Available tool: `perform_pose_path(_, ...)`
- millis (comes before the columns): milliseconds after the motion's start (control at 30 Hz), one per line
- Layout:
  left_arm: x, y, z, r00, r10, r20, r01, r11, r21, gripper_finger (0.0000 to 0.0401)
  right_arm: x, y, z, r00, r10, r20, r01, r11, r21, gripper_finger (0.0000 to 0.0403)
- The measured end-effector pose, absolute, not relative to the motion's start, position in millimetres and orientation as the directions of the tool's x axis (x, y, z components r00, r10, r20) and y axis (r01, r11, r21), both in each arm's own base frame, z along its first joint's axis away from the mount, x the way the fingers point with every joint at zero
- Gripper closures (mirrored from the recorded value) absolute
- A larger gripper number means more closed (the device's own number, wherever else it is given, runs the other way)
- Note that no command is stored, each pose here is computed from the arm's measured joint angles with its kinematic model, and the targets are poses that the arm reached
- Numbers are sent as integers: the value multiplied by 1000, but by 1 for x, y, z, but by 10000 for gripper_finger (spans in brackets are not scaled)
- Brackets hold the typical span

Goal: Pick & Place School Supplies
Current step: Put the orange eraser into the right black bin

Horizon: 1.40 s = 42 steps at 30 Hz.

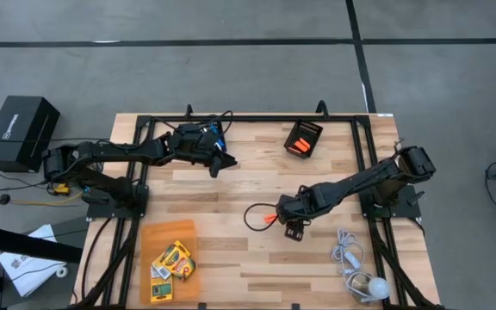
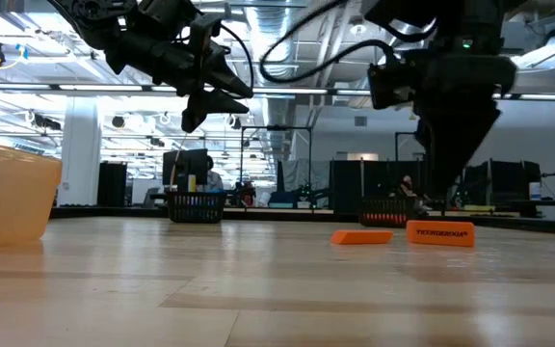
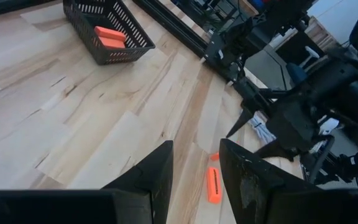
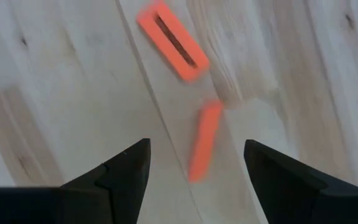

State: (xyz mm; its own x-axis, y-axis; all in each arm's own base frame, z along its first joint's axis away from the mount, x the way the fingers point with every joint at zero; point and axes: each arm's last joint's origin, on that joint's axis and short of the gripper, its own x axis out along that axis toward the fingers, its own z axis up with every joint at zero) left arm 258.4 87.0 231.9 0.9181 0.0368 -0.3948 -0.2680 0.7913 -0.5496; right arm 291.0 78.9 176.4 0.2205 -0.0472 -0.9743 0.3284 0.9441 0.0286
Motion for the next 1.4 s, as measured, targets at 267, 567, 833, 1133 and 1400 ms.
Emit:
perform_pose_path(267, 258, 87, 232, 918, 31, -394, -261, 798, -543, 275, 300, 87, 147, 156, -37, -987, 312, 950, 13, 152)
perform_pose_path(567, 258, 87, 232, 917, 31, -398, -262, 799, -541, 275, 306, 88, 137, 171, -32, -985, 314, 949, 24, 188)
perform_pose_path(833, 258, 87, 231, 916, 31, -400, -263, 799, -541, 275, 310, 79, 135, 171, -34, -985, 310, 950, 22, 380)
perform_pose_path(1133, 258, 87, 232, 917, 31, -398, -259, 805, -534, 275, 313, 70, 140, 215, -53, -975, 277, 961, 9, 381)
perform_pose_path(1400, 258, 92, 235, 930, 60, -364, -254, 820, -513, 275, 314, 29, 178, 321, -85, -943, 359, 933, 38, 381)
